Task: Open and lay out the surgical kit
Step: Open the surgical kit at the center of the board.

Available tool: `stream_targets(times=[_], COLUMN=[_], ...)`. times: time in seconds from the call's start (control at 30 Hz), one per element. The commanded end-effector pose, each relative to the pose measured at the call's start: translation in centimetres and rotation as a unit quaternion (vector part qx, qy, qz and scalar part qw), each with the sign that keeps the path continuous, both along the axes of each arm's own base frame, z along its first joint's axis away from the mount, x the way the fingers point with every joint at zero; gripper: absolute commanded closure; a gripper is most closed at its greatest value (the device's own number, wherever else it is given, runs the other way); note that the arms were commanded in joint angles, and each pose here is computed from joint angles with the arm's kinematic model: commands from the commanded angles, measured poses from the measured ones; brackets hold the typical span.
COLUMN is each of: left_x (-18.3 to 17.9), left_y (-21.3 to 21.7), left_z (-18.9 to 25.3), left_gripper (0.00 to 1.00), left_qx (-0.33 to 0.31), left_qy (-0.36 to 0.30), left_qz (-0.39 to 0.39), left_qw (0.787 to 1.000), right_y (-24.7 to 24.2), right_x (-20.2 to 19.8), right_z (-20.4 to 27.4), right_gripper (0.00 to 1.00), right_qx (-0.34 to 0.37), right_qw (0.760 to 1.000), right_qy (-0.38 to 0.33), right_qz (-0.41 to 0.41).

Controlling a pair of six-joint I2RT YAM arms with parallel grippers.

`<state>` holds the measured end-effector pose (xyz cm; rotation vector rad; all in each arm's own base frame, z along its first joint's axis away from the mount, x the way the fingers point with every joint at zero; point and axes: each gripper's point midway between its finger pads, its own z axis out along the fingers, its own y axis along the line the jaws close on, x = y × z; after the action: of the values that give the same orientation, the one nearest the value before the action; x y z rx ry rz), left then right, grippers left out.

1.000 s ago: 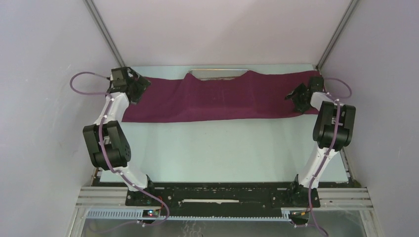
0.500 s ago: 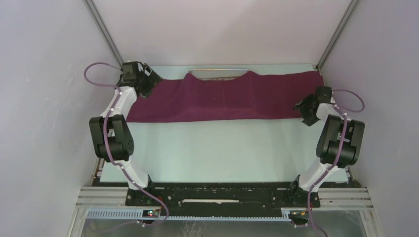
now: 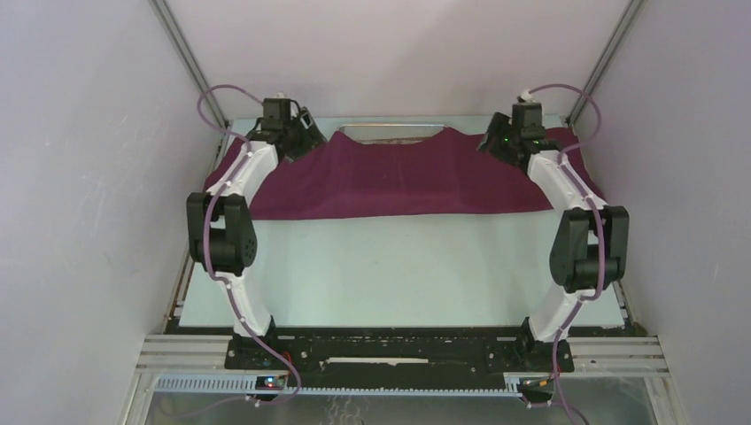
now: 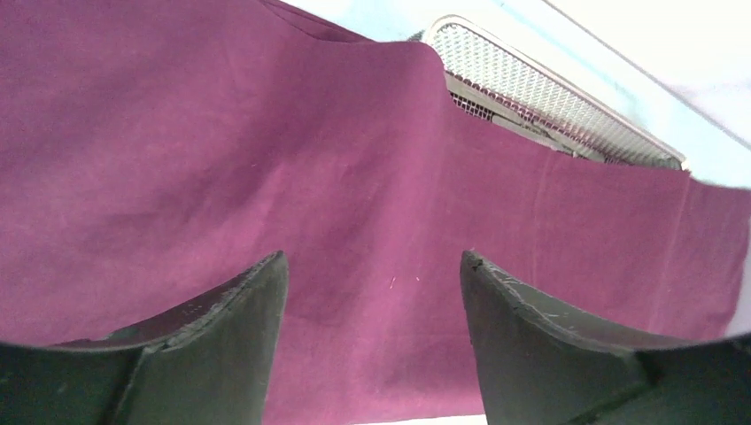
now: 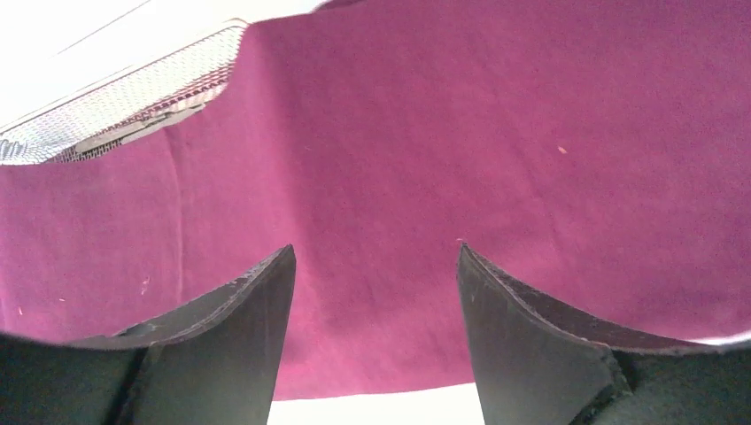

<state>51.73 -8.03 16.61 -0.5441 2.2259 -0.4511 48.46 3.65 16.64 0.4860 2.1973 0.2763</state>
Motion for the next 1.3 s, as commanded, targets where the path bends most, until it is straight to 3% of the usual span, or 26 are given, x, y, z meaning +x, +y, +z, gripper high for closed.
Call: stream_targets(times=[0.0, 0.27, 0.67, 1.0, 1.27], left_x=[1.4, 2.5, 3.4, 3.7, 3.6], left_y=[-0.8, -2.0, -4.3, -4.8, -5.1], left_z=[0.6, -1.0, -4.9, -5.9, -6.1], left_gripper=[0.27, 0.3, 0.32, 0.46, 0.67], left_qx=[0.053, 0.116, 0.141, 0.133, 0.13], left_qy=[-0.008, 0.011, 0.05, 0.057, 0.059], left_qz=[-0.017, -0.033, -0.07, -0.075, -0.084], left_qw=[0.998, 0.993, 0.986, 0.987, 0.986], right_y=[2.7, 7.4, 9.7, 10.5, 10.9], right_x=[2.4, 6.0, 7.7, 7.7, 7.5], right_z=[-0.4, -2.8, -5.8, -6.9, -6.8], right_gripper=[0.26, 0.39, 0.39, 0.4, 0.46], right_qx=[-0.049, -0.076, -0.108, -0.103, -0.096], right_qw=[0.997, 0.99, 0.983, 0.981, 0.981], right_qy=[0.003, 0.023, 0.055, 0.069, 0.07], right_qz=[0.063, 0.112, 0.137, 0.147, 0.154])
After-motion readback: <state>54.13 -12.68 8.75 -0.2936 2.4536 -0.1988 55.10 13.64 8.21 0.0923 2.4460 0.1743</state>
